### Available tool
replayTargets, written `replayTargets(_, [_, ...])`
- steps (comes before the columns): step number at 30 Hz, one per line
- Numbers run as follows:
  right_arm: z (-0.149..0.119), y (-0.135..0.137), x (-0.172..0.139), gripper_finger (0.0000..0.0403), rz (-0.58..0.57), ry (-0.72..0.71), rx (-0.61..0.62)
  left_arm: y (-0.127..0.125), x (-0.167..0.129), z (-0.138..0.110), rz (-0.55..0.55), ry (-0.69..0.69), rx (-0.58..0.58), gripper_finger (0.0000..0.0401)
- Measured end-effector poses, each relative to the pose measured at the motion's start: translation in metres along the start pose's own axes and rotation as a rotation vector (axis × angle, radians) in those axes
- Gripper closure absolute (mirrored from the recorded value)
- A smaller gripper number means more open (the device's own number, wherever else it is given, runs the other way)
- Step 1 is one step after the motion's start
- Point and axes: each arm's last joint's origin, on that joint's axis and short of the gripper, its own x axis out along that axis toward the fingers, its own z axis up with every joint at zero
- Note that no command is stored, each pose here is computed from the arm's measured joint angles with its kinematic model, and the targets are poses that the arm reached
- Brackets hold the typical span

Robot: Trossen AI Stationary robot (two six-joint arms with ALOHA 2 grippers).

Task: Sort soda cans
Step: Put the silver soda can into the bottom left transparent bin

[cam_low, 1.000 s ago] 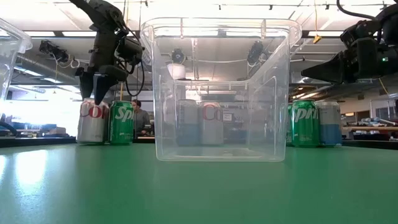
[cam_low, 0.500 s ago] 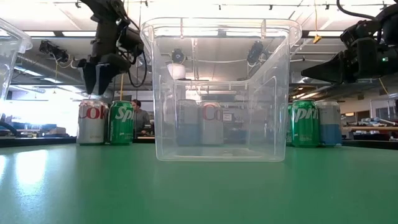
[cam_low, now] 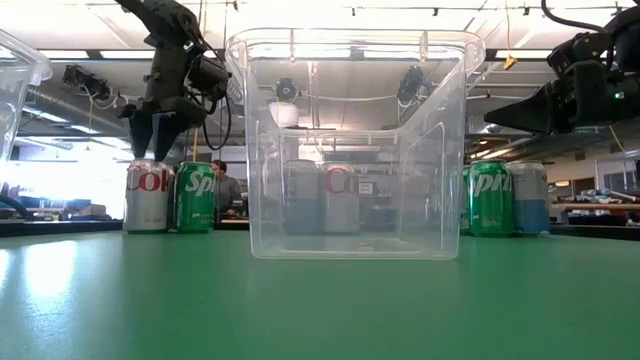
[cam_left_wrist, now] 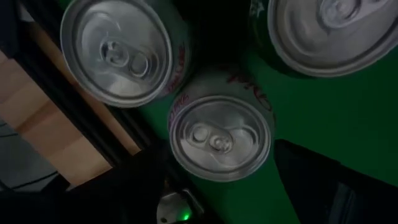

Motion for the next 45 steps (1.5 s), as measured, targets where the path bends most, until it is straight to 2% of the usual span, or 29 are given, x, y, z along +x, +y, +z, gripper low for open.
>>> replayTargets(40, [0.000, 0.000, 0.000, 0.0402, 0.000, 0.000, 0.000, -0.004, 0.012, 0.010, 0.012, 0.048, 0.041, 0.0105])
replayTargets(45, [0.000, 0.000, 0.000, 0.0402, 0.000, 0.000, 0.000, -0.011, 0.011, 0.005, 0.016, 0.083, 0.089, 0.0121])
